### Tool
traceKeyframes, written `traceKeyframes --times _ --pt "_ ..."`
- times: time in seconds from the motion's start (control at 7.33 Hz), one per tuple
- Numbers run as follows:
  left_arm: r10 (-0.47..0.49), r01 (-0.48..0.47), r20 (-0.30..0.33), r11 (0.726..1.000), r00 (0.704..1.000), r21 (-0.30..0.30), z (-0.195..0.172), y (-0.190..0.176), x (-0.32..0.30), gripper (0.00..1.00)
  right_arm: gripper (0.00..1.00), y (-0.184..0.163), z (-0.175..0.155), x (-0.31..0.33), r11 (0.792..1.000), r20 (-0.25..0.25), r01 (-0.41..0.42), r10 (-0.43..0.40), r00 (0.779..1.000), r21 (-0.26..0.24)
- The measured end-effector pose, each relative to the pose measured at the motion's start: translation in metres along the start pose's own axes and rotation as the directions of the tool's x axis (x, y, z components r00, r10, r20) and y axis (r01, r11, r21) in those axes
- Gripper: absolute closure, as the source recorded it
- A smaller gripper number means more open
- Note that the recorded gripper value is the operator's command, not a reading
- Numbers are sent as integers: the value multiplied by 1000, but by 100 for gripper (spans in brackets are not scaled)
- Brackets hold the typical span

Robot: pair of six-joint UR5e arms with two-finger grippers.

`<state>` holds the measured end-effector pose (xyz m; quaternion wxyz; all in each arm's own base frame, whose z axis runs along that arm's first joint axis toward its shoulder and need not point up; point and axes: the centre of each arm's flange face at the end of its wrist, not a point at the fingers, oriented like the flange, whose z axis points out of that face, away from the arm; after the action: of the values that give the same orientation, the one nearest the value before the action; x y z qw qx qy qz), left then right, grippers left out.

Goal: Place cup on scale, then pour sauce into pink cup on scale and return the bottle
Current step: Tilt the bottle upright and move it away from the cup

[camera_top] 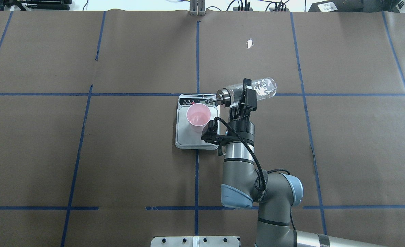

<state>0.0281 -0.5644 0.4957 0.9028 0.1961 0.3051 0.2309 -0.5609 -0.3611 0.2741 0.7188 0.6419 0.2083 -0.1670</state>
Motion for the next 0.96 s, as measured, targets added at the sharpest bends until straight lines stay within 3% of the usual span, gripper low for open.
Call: traceKeyframes --times 0.14,0.41,0.68,0.96 --pt "2 -2 1 1000 1000 3 -2 -1 1 0 100 1 0 1 997 20 -75 75 997 3" --pt "8 -8 4 1000 1000 14 -7 -3 4 0 100 2 1 2 970 62 -243 242 968 -3" --pt "13 -13 6 1000 1000 25 -15 -6 10 0 100 2 4 4 949 76 -316 316 946 -11" --pt "17 -17 7 999 1000 32 -20 -7 14 0 100 1 8 7 889 106 -456 457 883 -38"
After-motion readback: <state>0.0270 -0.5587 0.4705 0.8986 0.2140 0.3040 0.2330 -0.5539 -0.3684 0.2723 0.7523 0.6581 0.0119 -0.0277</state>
